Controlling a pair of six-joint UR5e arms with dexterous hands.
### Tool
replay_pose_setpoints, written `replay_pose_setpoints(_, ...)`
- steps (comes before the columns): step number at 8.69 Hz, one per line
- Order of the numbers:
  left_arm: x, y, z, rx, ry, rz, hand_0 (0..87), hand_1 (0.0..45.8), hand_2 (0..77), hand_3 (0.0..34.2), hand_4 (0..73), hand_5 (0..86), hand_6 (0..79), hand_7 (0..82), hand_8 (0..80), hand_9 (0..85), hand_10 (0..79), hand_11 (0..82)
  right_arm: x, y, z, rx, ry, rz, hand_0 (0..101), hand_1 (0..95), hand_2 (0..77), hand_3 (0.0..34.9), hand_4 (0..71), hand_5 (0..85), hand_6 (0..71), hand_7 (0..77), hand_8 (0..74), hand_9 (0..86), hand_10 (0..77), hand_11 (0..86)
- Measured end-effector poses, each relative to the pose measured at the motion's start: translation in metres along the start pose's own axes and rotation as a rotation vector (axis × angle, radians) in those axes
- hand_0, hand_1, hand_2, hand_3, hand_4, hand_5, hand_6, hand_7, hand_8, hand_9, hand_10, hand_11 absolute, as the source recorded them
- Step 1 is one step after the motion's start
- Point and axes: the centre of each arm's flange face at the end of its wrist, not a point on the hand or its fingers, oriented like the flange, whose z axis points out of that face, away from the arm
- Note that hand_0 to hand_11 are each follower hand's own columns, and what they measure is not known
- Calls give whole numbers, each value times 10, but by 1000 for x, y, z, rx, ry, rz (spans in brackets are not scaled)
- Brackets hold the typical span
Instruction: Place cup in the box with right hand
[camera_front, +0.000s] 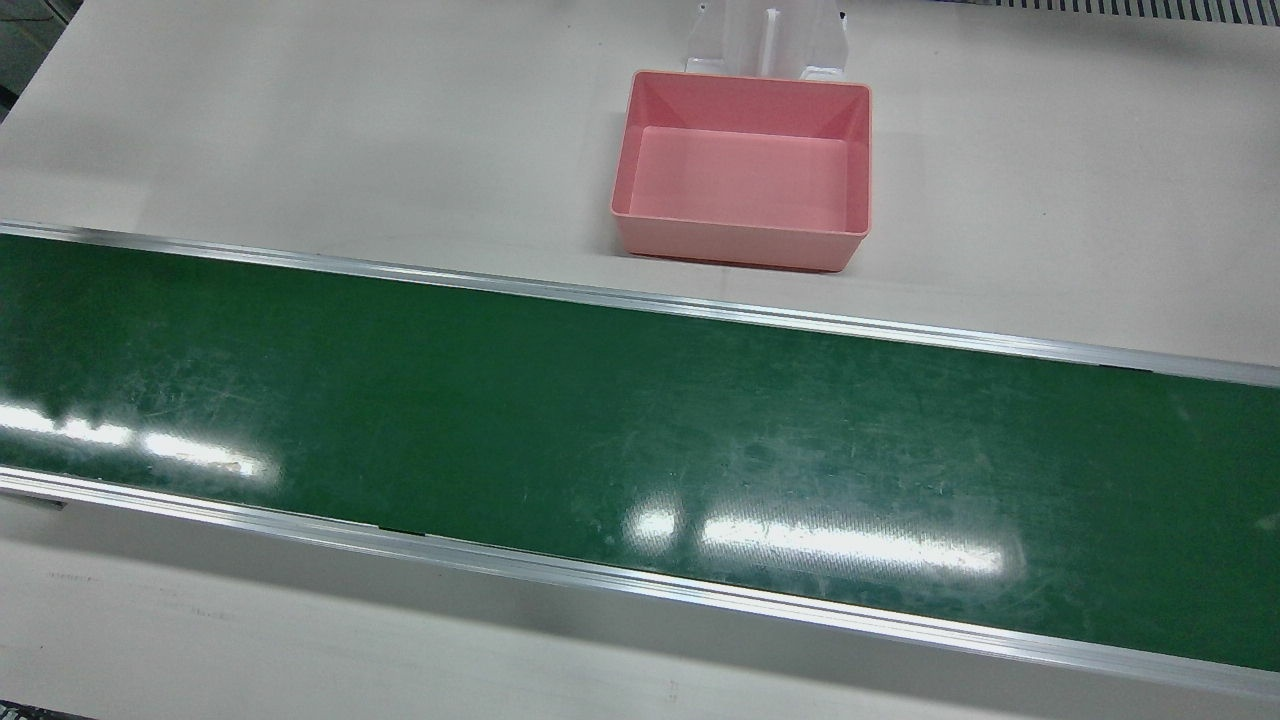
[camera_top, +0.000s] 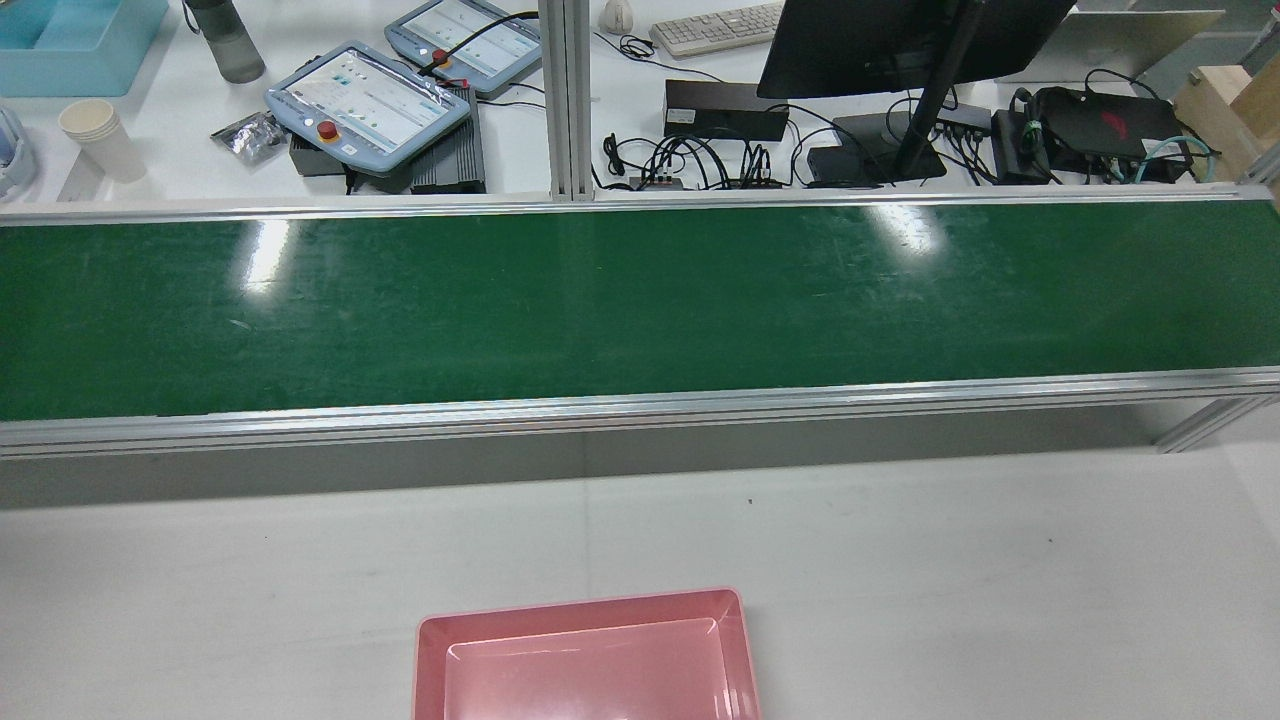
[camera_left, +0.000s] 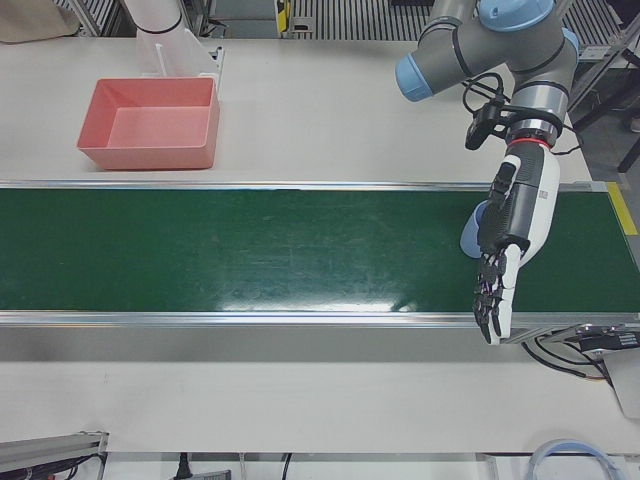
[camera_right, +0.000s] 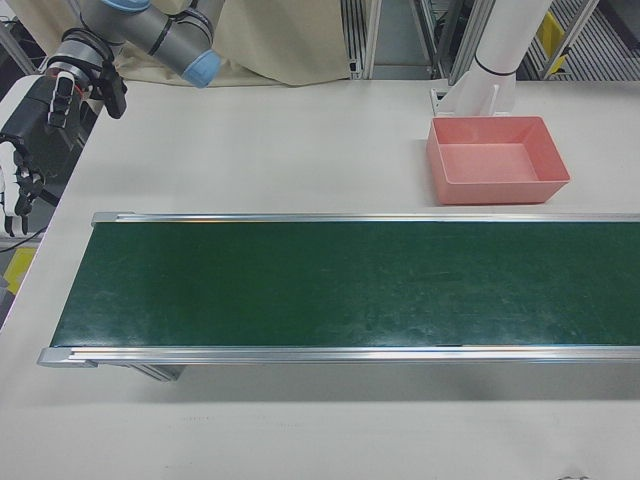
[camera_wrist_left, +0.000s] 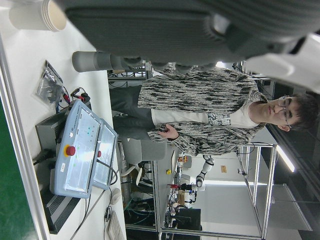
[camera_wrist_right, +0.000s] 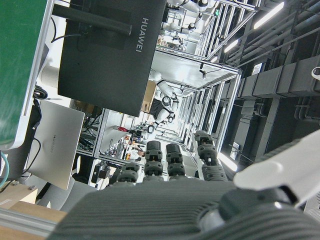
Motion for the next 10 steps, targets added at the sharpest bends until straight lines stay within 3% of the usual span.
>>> replay_pose_setpoints(5, 0, 0, 0, -1, 0, 0, 0, 5, 11, 0, 11, 0, 0, 0, 0, 0, 0, 0, 2, 14, 0, -11, 12, -8, 179, 5, 11, 0, 0, 22, 54, 191, 93, 175, 38, 54)
replay_pose_setpoints(7, 0, 1, 0, -1, 0, 0, 0, 5, 11, 0, 11, 0, 0, 0, 0, 0, 0, 0, 0, 42, 1, 3, 16, -60, 188, 5, 11, 0, 0, 22, 54, 191, 93, 175, 27, 44)
replay_pose_setpoints(8, 0, 0, 0, -1, 0, 0, 0, 5, 11, 0, 11, 0, 0, 0, 0, 0, 0, 0, 6, 53, 8, 0, 23, -81, 188, 5, 11, 0, 0, 22, 54, 191, 93, 175, 27, 44)
replay_pose_setpoints(9, 0, 0, 0, 0, 0, 0, 0, 5, 11, 0, 11, 5, 0, 0, 0, 0, 0, 0, 22, 70, 23, -23, 35, -90, 231, 16, 11, 0, 0, 16, 54, 256, 49, 169, 5, 11)
replay_pose_setpoints(10, 0, 0, 0, 0, 0, 0, 0, 5, 11, 0, 11, 5, 0, 0, 0, 0, 0, 0, 47, 91, 41, -52, 46, -89, 245, 16, 11, 0, 49, 11, 65, 305, 87, 191, 5, 5)
